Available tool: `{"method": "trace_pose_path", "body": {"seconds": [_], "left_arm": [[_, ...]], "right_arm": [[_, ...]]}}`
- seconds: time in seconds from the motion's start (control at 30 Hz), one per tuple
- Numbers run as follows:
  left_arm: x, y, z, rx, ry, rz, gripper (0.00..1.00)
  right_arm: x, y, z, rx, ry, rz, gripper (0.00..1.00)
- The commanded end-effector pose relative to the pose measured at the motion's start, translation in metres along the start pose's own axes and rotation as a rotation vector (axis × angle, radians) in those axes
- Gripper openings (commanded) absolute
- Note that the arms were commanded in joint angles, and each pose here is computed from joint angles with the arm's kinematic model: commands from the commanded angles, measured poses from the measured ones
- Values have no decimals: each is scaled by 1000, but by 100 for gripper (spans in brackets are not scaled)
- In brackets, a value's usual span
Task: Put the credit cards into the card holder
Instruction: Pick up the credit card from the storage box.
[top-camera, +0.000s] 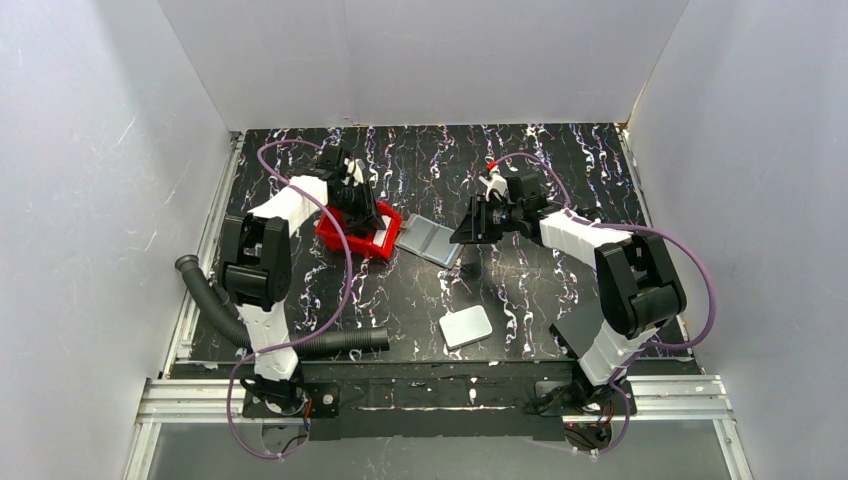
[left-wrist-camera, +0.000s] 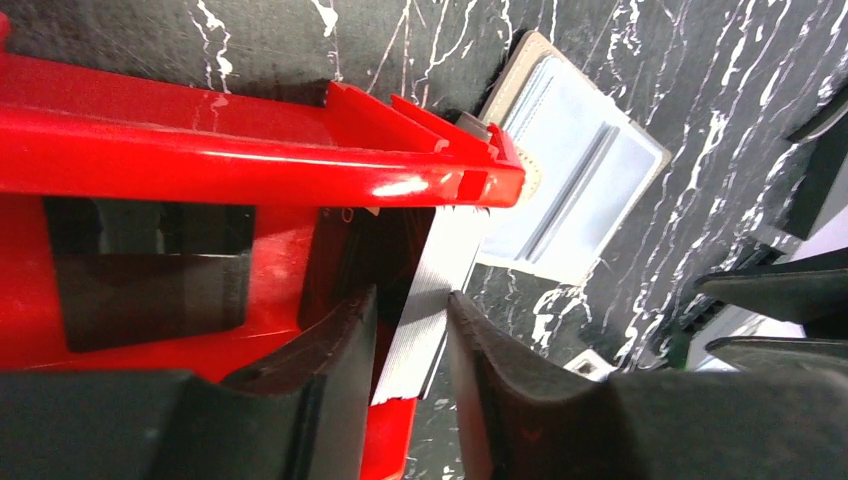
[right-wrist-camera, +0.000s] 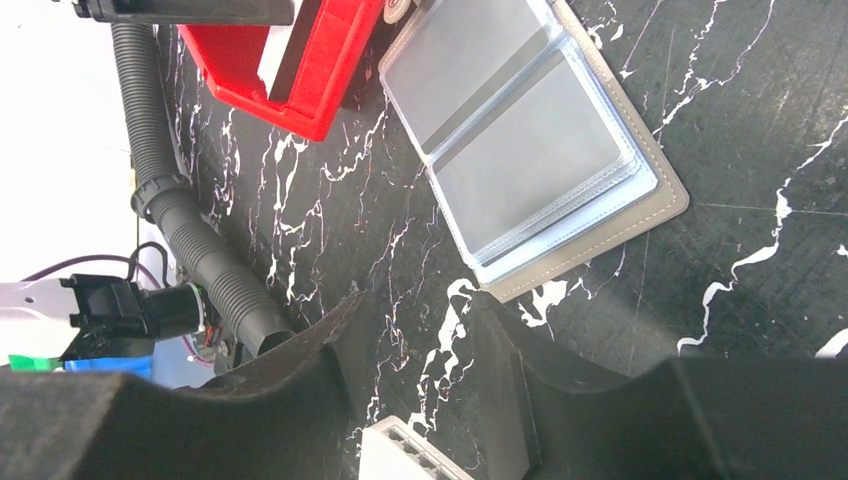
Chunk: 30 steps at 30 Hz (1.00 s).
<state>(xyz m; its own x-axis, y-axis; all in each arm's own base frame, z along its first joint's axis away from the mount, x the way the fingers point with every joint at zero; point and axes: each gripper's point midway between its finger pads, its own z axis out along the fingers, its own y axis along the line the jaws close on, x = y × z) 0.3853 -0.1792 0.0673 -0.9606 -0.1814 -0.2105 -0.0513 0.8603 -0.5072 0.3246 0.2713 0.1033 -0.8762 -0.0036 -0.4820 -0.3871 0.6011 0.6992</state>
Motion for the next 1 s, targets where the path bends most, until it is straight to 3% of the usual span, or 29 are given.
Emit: {"method": "trace_pose_path", "body": {"seconds": [0.0,0.2,0.33,0.4,0.57,0.7,0.97], "left_arm": [[-2,4,-11,-44,-29,41,26],[-6,4,-23,-72,-62,65,4],[-9,2,-25,-66,-70,66,0],[-11,2,-29,-78,-84,72,6],[-11,3,-39,-95,-90,93,38],[-8,0,-42,-68,-75,88,54],[-10,8,-41,-55,-61,64,59]], "right_arm": [[-12,17,-7,-46,-46,-36,50],[-12,21,-4,-53,-44,-35,50],[-14,30,1,-58,-52,-48,50],[-15,39,6,-58,-56,-52,50],[-23,73,35,-98,-121,32,55],[-23,91,72,-126,-129,91,58],[-28,85,114,-86,-142,160,63]]}}
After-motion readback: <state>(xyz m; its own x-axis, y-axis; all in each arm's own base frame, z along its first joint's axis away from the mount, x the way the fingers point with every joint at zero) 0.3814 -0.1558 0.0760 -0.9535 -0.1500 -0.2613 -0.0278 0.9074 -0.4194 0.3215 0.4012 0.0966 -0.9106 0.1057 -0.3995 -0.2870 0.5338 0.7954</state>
